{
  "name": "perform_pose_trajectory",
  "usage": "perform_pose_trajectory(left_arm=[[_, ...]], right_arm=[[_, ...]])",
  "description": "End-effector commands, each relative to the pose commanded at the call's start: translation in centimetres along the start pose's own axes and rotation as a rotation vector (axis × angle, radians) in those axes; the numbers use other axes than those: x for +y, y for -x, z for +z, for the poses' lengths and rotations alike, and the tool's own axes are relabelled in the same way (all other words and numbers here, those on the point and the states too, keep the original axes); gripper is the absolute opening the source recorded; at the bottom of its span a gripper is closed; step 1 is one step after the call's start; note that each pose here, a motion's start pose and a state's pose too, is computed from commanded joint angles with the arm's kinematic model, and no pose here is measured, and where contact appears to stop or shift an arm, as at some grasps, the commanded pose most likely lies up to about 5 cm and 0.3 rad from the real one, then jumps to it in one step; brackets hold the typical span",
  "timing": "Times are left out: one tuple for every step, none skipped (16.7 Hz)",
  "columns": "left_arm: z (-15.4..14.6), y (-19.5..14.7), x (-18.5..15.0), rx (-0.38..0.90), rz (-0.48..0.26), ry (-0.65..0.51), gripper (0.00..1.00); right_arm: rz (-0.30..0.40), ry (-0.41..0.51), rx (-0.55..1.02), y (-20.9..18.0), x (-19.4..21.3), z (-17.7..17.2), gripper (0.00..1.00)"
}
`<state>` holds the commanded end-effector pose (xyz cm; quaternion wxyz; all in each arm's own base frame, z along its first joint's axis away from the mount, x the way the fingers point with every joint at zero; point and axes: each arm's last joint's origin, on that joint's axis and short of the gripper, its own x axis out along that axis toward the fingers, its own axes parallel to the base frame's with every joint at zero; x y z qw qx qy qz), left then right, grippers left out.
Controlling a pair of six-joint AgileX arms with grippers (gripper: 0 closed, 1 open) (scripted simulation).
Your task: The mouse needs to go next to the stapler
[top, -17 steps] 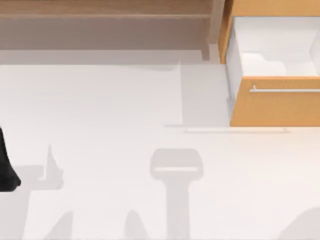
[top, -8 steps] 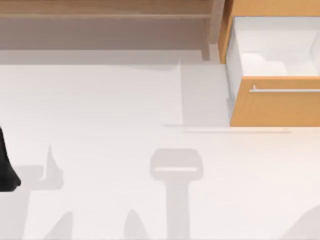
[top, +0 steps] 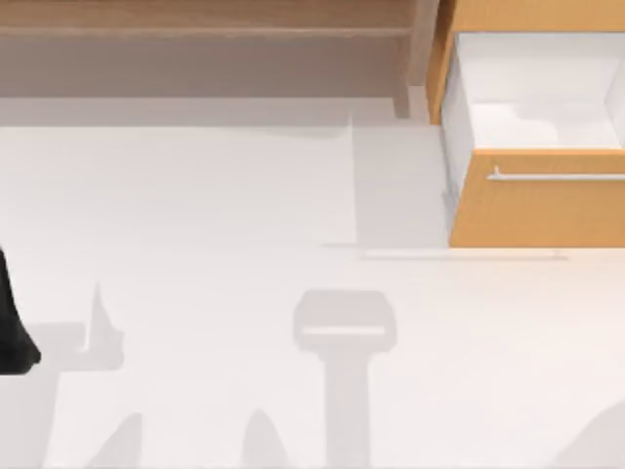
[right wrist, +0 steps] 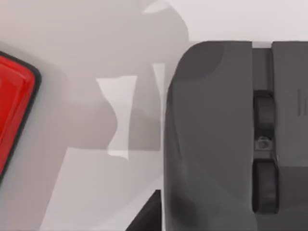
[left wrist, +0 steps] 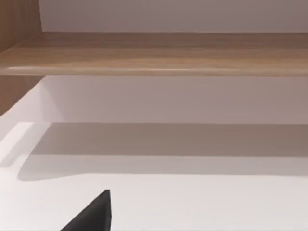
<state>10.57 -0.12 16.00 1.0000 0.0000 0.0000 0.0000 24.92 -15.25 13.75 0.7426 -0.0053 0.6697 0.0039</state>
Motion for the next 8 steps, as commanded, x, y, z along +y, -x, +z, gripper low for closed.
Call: perform_pose_trajectory(left_arm=[[0.00, 0.00, 0.00, 0.000, 0.000, 0.000, 1.00], [0.00, 0.00, 0.00, 0.000, 0.000, 0.000, 1.00], [0.00, 0.00, 0.00, 0.000, 0.000, 0.000, 1.00], [0.00, 0.00, 0.00, 0.000, 0.000, 0.000, 1.00], [0.00, 0.00, 0.00, 0.000, 0.000, 0.000, 1.00], [0.00, 0.00, 0.00, 0.000, 0.000, 0.000, 1.00], [0.00, 0.00, 0.00, 0.000, 0.000, 0.000, 1.00], [0.00, 0.00, 0.00, 0.000, 0.000, 0.000, 1.00]], right_arm=[[0.000, 0.000, 0.000, 0.00, 0.00, 0.00, 0.90], [0.000, 0.000, 0.000, 0.00, 0.00, 0.00, 0.98], [0.000, 0.000, 0.000, 0.00, 0.00, 0.00, 1.00], [0.000, 0.000, 0.000, 0.00, 0.00, 0.00, 1.00], [0.000, 0.000, 0.000, 0.00, 0.00, 0.00, 1.00], [0.000, 0.000, 0.000, 0.00, 0.00, 0.00, 1.00], [0.000, 0.000, 0.000, 0.00, 0.00, 0.00, 1.00], [0.000, 0.000, 0.000, 0.00, 0.00, 0.00, 1.00]])
